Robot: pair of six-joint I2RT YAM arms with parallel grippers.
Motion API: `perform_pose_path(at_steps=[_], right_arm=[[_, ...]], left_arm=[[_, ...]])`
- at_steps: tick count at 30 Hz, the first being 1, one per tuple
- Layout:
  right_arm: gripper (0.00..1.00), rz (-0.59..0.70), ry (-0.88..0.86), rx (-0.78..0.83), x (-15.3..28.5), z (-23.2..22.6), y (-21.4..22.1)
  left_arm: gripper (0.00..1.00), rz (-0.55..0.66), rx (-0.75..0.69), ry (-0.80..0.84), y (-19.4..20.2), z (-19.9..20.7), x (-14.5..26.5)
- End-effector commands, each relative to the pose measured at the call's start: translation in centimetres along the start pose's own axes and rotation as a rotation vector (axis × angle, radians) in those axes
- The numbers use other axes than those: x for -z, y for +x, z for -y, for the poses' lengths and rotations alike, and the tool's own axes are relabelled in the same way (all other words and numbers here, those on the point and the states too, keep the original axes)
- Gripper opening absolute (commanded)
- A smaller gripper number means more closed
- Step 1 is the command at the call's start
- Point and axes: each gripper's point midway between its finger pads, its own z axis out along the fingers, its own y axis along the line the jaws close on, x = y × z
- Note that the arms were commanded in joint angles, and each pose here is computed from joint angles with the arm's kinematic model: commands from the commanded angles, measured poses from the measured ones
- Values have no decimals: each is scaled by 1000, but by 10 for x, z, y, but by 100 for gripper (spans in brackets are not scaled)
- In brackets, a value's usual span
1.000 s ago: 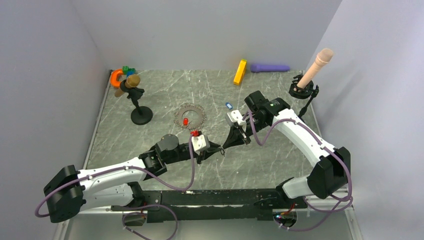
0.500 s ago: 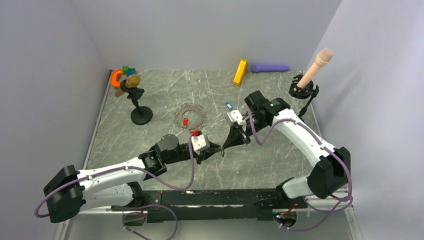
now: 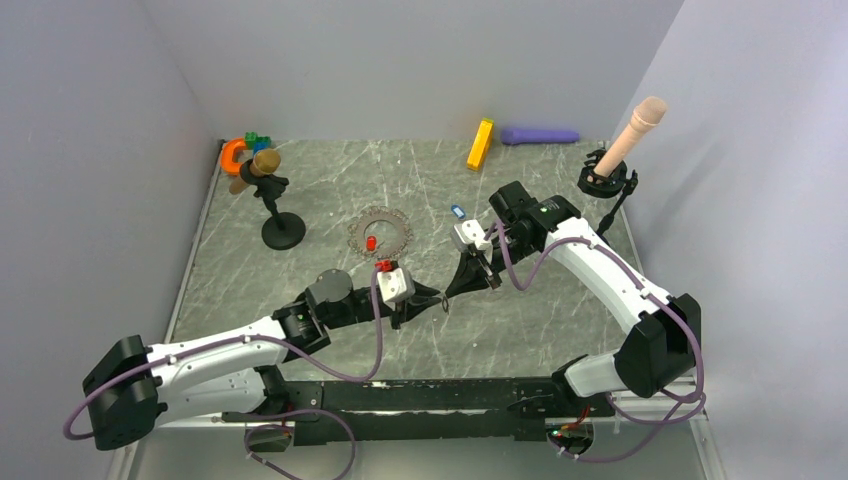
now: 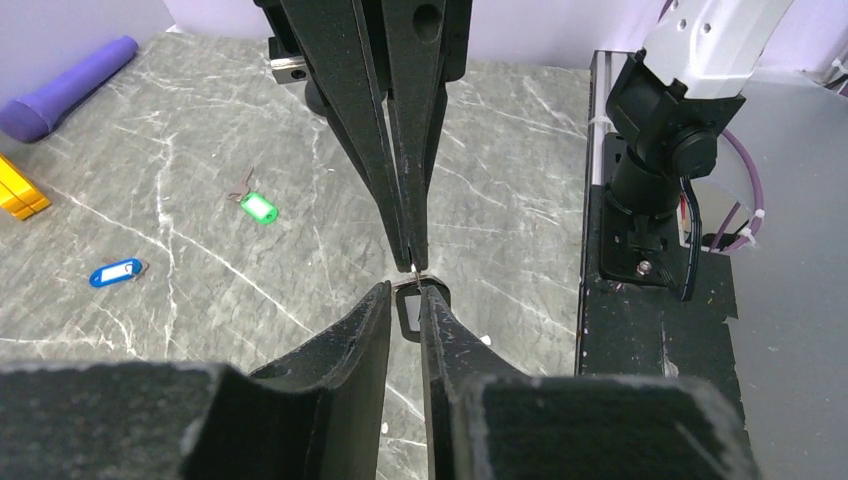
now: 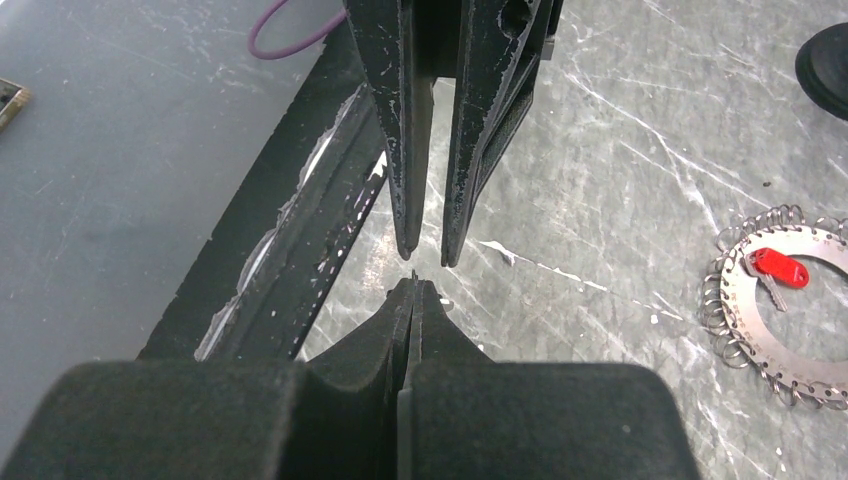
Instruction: Put the keys on the keyring
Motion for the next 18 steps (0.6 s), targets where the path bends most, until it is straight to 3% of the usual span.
perform_pose_path(at_steps=[1,18], right_arm=[[0,44,0,43,1,2,-13],[0,45,4,44,1,3,-12]], left_arm=[[23,36,18,28,-11,5,-5],[20,17,25,8,-10,0,-11]])
